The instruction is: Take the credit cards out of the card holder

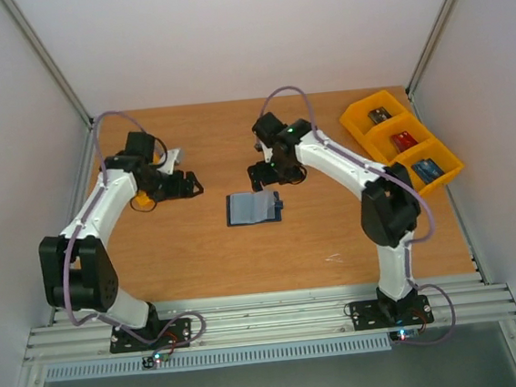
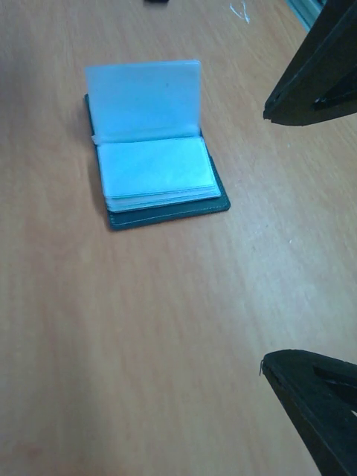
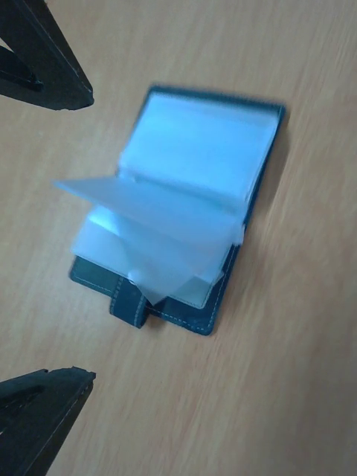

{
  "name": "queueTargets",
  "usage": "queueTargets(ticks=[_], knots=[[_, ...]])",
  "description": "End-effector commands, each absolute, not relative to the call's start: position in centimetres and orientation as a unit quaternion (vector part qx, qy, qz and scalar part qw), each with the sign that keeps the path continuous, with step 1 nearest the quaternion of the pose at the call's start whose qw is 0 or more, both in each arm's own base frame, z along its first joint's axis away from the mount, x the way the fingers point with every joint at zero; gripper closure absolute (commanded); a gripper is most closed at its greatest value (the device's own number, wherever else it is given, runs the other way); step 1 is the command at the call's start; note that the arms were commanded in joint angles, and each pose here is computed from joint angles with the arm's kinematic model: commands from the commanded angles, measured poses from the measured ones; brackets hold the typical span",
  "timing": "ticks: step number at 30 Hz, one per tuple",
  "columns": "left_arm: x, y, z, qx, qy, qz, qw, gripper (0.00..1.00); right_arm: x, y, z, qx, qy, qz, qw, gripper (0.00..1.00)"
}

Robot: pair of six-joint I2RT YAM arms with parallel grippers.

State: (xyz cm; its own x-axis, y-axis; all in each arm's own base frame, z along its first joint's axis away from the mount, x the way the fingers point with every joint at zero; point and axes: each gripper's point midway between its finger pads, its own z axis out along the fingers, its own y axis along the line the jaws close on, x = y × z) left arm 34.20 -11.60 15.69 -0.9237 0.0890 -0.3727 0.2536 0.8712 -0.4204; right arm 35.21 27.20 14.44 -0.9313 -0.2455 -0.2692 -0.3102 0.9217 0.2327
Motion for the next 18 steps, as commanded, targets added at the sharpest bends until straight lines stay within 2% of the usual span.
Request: queueTargets(ticks=[1,12,16,18], knots=[[34.2,-13.7,15.8,0.024,0.937,-0.293,0.190,0.16,35.9,28.5,10.3,-0.114,0.980,0.135,0.094,0.05],[34.2,-14.7,9.3,-0.015,0.949,-0.280,0.142,0.14,34.5,28.7,2.3,-0.095,0.989,0.111,0.002,0.08],[34.0,-14.9,8.3,-0.012,0.950,-0.280,0.135,0.13,34.2,27.8,0.9,-0.095,0.992,0.085,-0.009,0.19],[34.0,-15.1,7.9,-0.009,0.951,-0.281,0.130,0.13,34.0,27.6,0.3,-0.098,0.992,0.080,-0.016,0.30]])
